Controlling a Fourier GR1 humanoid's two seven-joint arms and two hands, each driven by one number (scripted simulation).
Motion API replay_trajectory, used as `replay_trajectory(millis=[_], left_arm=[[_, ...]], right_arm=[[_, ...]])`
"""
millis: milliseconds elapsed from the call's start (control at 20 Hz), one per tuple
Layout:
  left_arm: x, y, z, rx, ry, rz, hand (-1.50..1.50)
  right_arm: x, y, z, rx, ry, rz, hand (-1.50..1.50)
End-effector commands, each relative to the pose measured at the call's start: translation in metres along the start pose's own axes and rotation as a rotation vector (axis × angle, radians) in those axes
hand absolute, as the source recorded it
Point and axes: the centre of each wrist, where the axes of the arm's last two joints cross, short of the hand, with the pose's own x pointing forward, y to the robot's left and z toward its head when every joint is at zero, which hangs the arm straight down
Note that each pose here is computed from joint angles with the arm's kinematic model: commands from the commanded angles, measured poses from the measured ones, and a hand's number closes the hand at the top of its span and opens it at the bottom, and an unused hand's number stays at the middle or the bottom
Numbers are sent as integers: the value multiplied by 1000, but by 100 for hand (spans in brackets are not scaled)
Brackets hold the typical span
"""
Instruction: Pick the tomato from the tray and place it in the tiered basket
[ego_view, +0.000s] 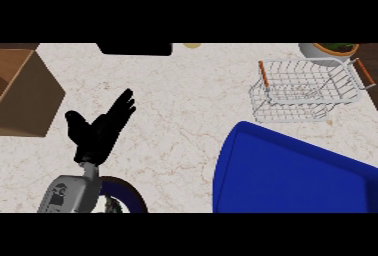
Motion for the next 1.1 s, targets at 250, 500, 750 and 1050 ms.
replay_trajectory(millis=[250,500,750,1050], left_arm=[[-10,-2,2,18,-9,9,0],[-10,11,12,23,-9,-6,0],[-10,15,13,25,4,10,0],[-3,19,8,33,9,4,0]], right_arm=[[5,62,-29,117,-117,-249,-150],[2,100,-24,55,-216,-280,-150],[4,66,-33,-129,-187,-269,-150],[-24,14,-40,-269,-6,-417,-150]])
